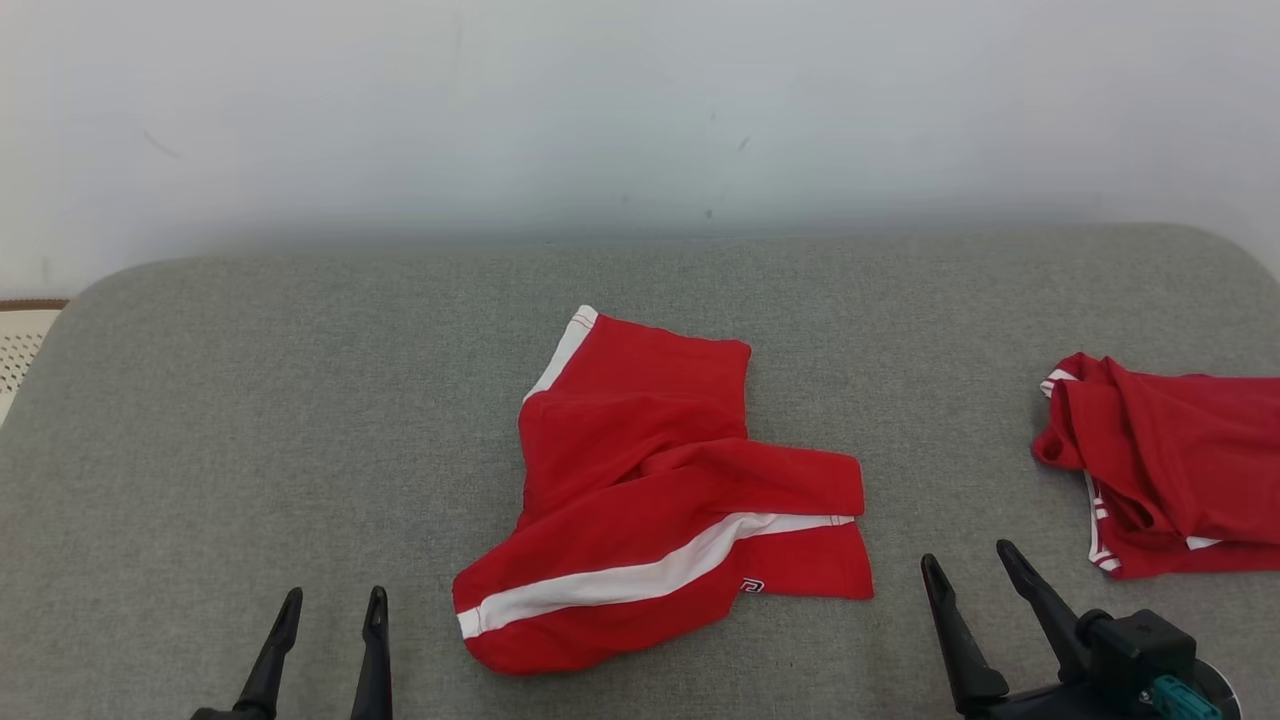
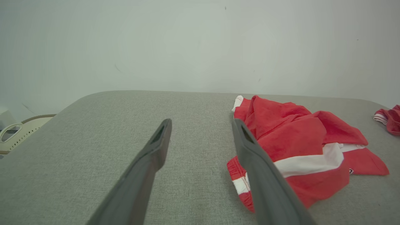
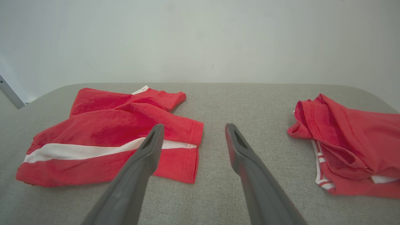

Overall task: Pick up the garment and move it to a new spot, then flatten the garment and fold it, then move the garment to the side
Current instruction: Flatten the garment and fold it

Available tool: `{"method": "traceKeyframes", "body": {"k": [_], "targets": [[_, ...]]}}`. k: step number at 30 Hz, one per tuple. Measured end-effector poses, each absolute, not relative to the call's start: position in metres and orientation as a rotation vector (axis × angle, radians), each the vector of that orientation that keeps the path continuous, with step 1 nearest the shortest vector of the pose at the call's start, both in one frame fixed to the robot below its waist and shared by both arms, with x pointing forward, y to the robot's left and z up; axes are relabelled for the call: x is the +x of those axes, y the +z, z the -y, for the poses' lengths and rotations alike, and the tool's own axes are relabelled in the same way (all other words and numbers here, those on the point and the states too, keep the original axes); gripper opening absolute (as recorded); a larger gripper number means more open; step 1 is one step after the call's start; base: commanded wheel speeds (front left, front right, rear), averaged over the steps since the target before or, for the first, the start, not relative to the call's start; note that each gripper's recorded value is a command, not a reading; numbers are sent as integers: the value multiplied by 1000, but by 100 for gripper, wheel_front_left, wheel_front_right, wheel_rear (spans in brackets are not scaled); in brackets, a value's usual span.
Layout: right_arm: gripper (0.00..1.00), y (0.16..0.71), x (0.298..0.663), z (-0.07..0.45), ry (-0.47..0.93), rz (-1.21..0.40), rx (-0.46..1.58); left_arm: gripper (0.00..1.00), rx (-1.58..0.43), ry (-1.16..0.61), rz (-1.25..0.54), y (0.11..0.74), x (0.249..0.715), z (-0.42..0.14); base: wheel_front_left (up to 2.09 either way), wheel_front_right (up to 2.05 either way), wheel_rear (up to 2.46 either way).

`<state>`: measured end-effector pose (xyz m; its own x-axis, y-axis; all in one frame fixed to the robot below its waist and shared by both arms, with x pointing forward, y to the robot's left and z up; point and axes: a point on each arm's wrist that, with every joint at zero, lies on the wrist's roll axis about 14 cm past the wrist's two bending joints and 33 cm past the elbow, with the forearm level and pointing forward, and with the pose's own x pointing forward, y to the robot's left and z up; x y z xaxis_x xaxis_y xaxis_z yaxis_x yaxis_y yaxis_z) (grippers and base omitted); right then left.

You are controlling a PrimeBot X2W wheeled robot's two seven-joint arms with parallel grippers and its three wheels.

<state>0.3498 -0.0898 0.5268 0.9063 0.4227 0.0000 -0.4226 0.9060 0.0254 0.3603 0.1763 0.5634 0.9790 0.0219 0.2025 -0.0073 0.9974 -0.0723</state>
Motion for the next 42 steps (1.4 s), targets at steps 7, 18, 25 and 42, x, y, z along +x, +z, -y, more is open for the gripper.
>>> {"method": "traceKeyframes", "body": {"k": [7,18,25,42], "targets": [[100,527,352,90,433,-8,29,100,-67,17,195,560,365,-179,0,0,0],[100,510,357,91,435,-92,43,100,-83,9,172,555,369,-177,0,0,0],[100,495,364,87,460,-150,39,100,-90,13,164,552,371,-177,0,0,0],[26,440,420,42,604,-308,48,100,-100,37,146,542,384,-185,0,0,0]]}}
